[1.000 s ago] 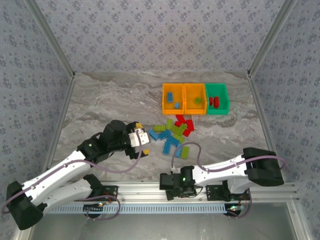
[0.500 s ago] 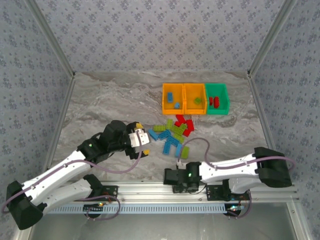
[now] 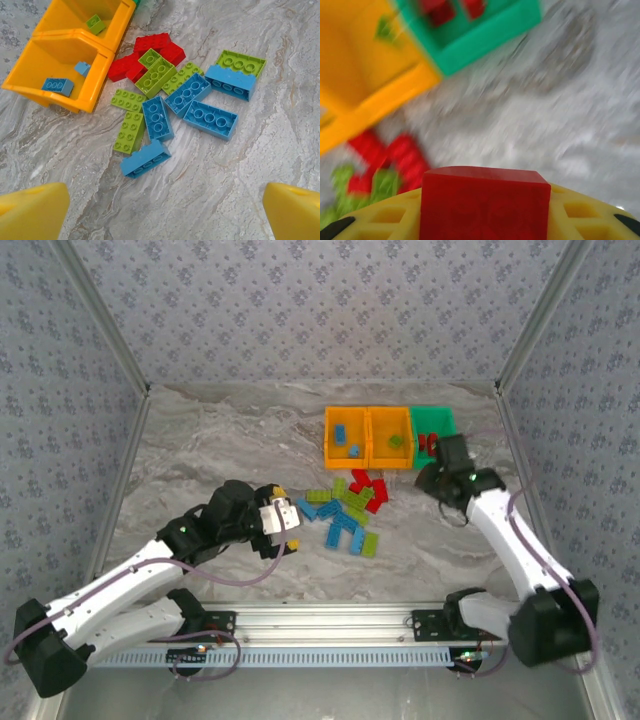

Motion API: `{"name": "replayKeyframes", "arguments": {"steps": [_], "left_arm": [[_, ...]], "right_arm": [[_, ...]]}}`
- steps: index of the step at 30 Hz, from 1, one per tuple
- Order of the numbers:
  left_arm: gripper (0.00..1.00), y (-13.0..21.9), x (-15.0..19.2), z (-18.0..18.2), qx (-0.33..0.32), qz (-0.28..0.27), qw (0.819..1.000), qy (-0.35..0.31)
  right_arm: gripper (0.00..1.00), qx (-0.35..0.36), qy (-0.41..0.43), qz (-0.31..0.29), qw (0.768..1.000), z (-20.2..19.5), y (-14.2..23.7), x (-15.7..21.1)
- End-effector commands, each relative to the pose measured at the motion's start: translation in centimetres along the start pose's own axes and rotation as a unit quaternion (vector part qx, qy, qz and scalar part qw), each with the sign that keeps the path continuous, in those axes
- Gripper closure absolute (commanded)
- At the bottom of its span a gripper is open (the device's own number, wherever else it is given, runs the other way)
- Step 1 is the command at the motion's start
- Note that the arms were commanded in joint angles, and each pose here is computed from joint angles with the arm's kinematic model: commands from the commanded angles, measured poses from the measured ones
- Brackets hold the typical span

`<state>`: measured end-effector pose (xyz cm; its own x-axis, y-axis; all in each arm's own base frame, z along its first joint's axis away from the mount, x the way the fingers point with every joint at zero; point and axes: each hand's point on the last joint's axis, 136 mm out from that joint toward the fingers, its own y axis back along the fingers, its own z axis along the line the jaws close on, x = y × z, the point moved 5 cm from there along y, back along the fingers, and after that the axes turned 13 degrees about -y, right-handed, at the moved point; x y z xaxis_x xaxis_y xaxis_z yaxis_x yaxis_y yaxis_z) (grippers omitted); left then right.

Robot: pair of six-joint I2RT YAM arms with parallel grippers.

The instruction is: Sort the legos into containers by color

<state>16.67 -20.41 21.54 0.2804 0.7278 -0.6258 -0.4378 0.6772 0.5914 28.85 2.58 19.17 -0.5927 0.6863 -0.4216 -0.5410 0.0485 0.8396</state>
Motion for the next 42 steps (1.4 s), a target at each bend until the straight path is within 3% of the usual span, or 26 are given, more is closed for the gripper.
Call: {"name": "replayKeyframes", "arguments": {"steps": [1, 5, 8, 12, 15, 19, 23, 26, 30, 33, 38, 42], "left_arm": [[0.01, 0.4, -0.4, 0.2, -0.008, -0.008, 1.000, -0.010], [0.01, 0.4, 0.0, 0.3, -0.019, 0.002, 1.000, -0.014], [0.01, 0.4, 0.3, 0.3, -0.023, 0.010, 1.000, -0.016], [0.01, 0.2, 0.6, 0.3, -0.028, 0.016, 0.999, -0.018], [0.01, 0.2, 0.6, 0.4, -0.029, 0.019, 0.999, -0.019], [0.01, 0.1, 0.8, 0.9, -0.038, 0.023, 0.999, 0.004], [0.02, 0.2, 0.3, 3.5, -0.068, 0.030, 0.992, 0.098], [0.06, 0.7, -0.8, 6.5, -0.113, 0.048, 0.965, 0.230], [0.11, -0.3, -0.7, 7.0, -0.133, 0.073, 0.888, 0.434], [0.15, -2.5, -0.7, 5.0, -0.125, 0.084, 0.841, 0.520], [0.22, -7.1, -1.3, 0.6, -0.108, 0.125, 0.823, 0.544], [0.23, -11.0, -1.9, -1.7, -0.075, 0.161, 0.835, 0.521]], "right_arm": [[0.57, -0.037, 0.047, -0.004, 0.998, 2.1, -3.2, -4.9], [0.56, -0.043, 0.033, 0.013, 0.998, 4.8, -7.3, -8.8], [0.49, -0.039, 0.023, 0.019, 0.999, 6.2, -9.3, -10.2], [0.27, -0.026, 0.016, 0.026, 0.999, 7.2, -10.0, -11.5], [0.18, -0.020, 0.015, 0.024, 0.999, 6.9, -8.0, -11.2], [0.15, -0.073, 0.026, 0.025, 0.997, 6.5, -2.5, -8.2], [0.12, -0.133, 0.096, 0.057, 0.985, 5.0, 1.6, 0.5], [0.12, -0.144, 0.148, 0.098, 0.974, 3.2, 3.2, 7.0], [0.12, -0.081, 0.171, 0.145, 0.971, -0.2, 4.1, 11.8], [0.12, -0.081, 0.160, 0.168, 0.969, -1.4, 4.5, 13.7], [0.11, -0.080, 0.136, 0.150, 0.976, -2.7, 4.9, 13.3], [0.10, -0.092, 0.131, 0.158, 0.974, -2.4, 4.8, 13.5]]}}
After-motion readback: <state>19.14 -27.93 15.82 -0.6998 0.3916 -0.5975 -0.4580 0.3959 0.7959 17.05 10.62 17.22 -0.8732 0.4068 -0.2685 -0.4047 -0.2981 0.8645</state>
